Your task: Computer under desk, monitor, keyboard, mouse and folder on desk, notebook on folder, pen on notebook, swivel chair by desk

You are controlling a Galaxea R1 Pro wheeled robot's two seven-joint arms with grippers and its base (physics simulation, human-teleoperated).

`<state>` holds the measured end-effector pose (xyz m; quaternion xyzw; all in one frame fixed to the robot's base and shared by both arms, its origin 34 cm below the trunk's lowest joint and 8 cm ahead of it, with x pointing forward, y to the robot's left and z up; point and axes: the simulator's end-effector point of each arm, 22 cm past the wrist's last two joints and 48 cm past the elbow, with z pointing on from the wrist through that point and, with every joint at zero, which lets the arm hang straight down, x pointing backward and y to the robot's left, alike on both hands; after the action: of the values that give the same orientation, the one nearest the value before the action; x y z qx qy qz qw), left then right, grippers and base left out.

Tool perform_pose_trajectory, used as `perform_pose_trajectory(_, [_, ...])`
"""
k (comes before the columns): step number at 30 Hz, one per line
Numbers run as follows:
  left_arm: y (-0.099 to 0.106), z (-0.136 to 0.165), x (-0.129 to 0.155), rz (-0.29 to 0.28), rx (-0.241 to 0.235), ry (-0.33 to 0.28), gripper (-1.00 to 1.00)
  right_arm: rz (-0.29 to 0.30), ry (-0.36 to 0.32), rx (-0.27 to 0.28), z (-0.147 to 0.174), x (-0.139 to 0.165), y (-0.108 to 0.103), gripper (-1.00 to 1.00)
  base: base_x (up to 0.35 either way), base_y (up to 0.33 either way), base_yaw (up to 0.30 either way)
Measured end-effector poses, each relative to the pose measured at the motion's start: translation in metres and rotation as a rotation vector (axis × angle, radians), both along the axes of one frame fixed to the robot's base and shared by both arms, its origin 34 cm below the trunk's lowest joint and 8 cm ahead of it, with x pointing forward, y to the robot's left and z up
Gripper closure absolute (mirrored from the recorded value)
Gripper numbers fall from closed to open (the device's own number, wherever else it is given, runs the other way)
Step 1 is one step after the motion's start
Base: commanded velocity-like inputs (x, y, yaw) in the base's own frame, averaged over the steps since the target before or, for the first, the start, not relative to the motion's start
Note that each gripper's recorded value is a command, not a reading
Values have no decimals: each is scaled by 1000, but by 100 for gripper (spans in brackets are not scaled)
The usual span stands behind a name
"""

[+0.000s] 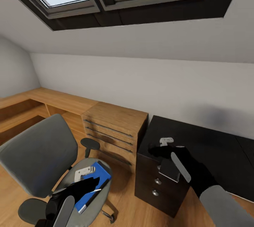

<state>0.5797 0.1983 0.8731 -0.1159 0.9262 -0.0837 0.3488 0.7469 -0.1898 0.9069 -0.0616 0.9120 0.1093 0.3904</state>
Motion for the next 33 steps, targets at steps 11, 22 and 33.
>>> perform_pose_trajectory(11, [-2,1,-1,-4,-1,-1,-100,-81,33,98,15,1,-21,100,-4,0,-149])
perform_pose_trajectory(22, [-10,1,-3,-25,0,-1,-100,-196,7,40,26,8,-57,100,0,0,-250])
perform_pose_trajectory(33, [-2,-110,-95,27,54,162,-100,-255,-62,-12,48,4,-71,100,0,0,-93])
